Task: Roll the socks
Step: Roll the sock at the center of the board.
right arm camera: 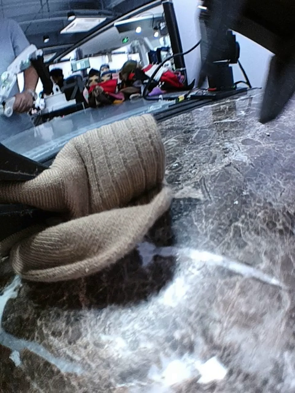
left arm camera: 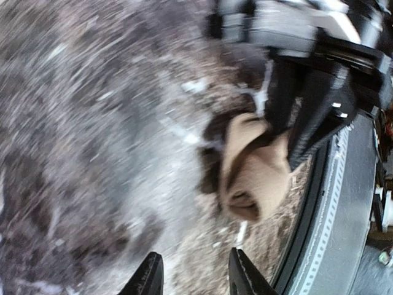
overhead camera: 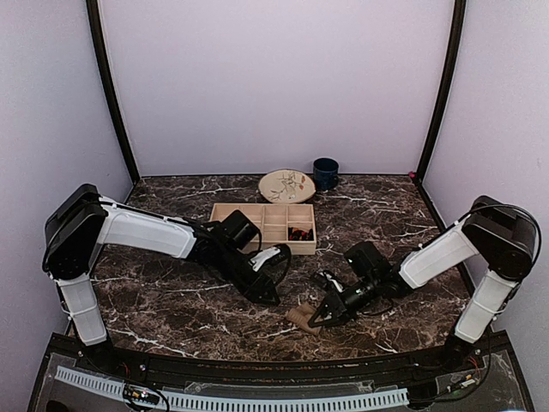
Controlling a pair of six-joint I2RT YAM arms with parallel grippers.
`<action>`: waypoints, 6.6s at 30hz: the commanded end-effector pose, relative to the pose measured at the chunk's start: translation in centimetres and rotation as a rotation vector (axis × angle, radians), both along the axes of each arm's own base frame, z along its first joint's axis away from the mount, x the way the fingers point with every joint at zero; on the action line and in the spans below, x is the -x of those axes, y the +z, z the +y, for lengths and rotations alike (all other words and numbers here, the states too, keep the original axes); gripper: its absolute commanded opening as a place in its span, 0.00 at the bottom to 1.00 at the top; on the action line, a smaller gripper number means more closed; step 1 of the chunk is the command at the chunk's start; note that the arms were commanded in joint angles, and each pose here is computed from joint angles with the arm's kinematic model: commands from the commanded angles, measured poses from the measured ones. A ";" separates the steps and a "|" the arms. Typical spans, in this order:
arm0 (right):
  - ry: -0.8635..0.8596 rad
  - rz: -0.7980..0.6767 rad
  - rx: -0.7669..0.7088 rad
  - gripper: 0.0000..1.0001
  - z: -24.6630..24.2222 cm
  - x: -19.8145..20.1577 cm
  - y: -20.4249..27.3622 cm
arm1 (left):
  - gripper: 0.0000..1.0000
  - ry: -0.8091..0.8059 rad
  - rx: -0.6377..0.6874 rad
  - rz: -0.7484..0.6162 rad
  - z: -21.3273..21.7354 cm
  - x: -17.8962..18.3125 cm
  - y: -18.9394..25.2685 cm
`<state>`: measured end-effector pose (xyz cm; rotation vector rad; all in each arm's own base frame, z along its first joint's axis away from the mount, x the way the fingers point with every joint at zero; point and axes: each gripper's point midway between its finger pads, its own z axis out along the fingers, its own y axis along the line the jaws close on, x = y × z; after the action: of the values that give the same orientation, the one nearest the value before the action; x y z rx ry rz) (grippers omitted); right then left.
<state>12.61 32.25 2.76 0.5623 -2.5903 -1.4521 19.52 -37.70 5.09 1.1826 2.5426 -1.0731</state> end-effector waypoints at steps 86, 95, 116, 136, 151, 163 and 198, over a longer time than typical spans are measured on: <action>-0.185 0.466 -0.014 0.00 -2.8 0.5 -2.0 | 0.43 -0.431 -0.079 -0.752 -6.7 7.8 3.2; -0.171 0.455 -0.032 0.00 -2.3 0.1 -1.5 | 0.44 -0.424 -0.102 -0.763 -8.0 7.0 1.7; -0.145 0.461 -0.062 0.00 -2.2 0.4 -1.1 | 0.44 -0.409 -0.144 -0.763 -9.0 6.2 -0.2; -0.107 0.490 -0.030 0.00 -2.8 1.4 -2.8 | 0.51 -0.399 -0.221 -0.903 -9.9 3.6 -2.9; -0.116 0.495 0.028 0.04 -3.5 1.9 -3.8 | 0.34 -0.482 -0.171 -0.814 -9.8 6.5 -6.5; -0.140 0.392 0.121 1.00 -4.7 1.6 -4.3 | 0.24 -0.552 -0.168 -0.633 -10.3 9.3 -8.9; -0.302 0.237 0.392 1.00 -11.6 -0.9 -6.1 | 0.18 -0.376 -0.284 -0.514 -3.6 8.4 -9.2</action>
<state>13.57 26.68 4.75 0.2306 -2.4010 -1.5345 12.77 -49.16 2.44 1.6237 1.8868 -0.5888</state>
